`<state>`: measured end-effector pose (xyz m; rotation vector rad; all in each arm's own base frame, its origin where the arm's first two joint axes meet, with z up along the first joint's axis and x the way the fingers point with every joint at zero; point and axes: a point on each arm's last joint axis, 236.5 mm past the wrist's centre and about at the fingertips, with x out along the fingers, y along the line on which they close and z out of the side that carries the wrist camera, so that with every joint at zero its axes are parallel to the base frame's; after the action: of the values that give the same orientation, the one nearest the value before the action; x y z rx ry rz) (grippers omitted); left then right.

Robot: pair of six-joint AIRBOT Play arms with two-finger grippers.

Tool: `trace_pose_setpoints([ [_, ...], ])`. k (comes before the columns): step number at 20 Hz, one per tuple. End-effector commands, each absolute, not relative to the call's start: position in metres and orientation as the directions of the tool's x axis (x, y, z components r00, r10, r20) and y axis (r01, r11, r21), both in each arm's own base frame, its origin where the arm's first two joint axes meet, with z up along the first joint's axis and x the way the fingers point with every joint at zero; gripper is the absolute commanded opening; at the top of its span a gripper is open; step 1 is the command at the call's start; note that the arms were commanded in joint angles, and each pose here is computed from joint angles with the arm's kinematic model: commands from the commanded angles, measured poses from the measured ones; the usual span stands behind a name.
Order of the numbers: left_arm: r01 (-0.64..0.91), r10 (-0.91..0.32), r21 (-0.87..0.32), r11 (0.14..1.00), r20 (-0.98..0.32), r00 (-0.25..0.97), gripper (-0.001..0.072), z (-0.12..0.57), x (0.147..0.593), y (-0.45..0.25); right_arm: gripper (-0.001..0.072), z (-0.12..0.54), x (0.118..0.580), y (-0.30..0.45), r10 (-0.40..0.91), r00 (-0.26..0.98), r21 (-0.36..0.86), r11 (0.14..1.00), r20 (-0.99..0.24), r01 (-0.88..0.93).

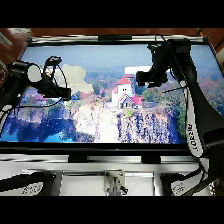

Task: Fold the shirts.

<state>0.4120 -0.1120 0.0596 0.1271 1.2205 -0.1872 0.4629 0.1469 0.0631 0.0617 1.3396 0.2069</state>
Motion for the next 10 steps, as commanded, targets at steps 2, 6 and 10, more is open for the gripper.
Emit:
trace_pose_setpoints([
  [2, 0.142, -0.038, 0.029, 0.989, -0.891, 0.453, 0.0720, 0.057, 0.490, -0.094, 0.0540, 0.071, 0.487, 0.151, 0.199, 0.317, 0.161, 0.977, -0.927, -0.142],
  [6, 0.047, 0.002, 0.030, 0.998, -0.856, 0.516, 0.0720, 0.044, 0.573, -0.056, 0.0540, 0.070, 0.486, 0.151, 0.199, 0.314, 0.161, 0.977, -0.929, -0.142],
  [10, 0.023, 0.020, 0.040, 0.999, -0.832, 0.555, 0.0720, 0.009, 0.615, -0.038, 0.0540, 0.070, 0.485, 0.153, 0.206, 0.308, 0.166, 0.975, -0.929, -0.151],
])
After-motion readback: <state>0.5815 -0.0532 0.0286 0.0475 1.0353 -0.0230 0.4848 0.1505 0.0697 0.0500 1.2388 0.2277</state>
